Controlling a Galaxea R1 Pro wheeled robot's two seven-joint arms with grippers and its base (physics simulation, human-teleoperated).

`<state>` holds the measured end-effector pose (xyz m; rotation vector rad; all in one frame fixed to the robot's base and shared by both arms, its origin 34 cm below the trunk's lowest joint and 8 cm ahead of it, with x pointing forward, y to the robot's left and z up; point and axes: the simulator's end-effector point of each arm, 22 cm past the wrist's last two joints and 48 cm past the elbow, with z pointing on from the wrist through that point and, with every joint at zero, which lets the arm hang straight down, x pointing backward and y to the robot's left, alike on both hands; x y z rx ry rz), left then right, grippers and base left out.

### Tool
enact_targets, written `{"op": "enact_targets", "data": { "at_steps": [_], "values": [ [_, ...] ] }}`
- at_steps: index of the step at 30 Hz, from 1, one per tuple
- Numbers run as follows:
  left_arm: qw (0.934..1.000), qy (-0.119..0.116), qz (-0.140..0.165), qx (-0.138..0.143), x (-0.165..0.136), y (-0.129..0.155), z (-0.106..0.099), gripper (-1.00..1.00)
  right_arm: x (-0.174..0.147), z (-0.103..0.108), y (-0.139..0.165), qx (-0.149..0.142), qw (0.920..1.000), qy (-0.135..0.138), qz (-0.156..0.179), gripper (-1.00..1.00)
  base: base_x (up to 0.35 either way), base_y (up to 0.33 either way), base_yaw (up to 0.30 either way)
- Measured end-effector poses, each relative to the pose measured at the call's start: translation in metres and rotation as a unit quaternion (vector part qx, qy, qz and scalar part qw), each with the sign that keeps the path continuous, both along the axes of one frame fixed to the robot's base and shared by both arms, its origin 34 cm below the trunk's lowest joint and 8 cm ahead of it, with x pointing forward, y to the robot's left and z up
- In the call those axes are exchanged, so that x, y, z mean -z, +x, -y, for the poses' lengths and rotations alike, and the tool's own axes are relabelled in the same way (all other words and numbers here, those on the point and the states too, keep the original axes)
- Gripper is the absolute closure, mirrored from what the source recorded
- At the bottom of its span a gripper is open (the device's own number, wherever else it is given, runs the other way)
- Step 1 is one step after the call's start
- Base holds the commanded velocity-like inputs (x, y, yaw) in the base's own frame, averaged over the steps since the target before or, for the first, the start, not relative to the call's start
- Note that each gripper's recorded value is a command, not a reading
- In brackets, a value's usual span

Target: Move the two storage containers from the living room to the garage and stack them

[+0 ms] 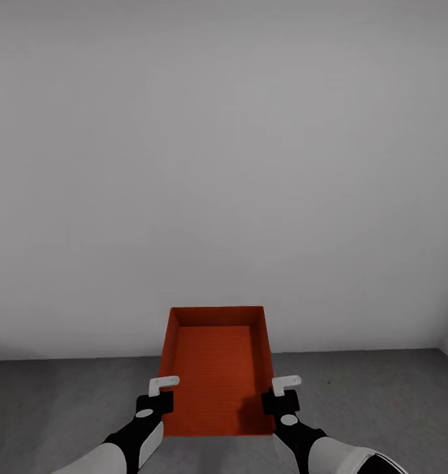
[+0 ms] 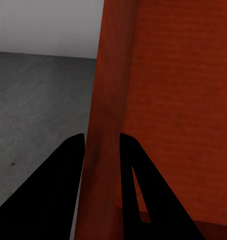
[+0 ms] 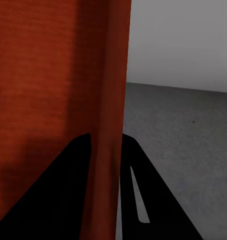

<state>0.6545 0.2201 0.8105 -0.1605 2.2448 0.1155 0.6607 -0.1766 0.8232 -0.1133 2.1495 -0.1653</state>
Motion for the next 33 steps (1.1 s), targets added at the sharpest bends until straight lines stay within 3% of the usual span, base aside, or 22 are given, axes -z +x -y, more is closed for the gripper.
{"op": "enact_targets", "data": {
  "at_steps": [33],
  "values": [
    [0.9997, 0.0, -0.026, 0.0, 0.028, -0.009, 0.0, 1.0, 0.028, 0.0, -0.009, 0.0, 0.9997, 0.0, -0.026, 1.0, 0.019, 0.0, 0.0]
  ]
}}
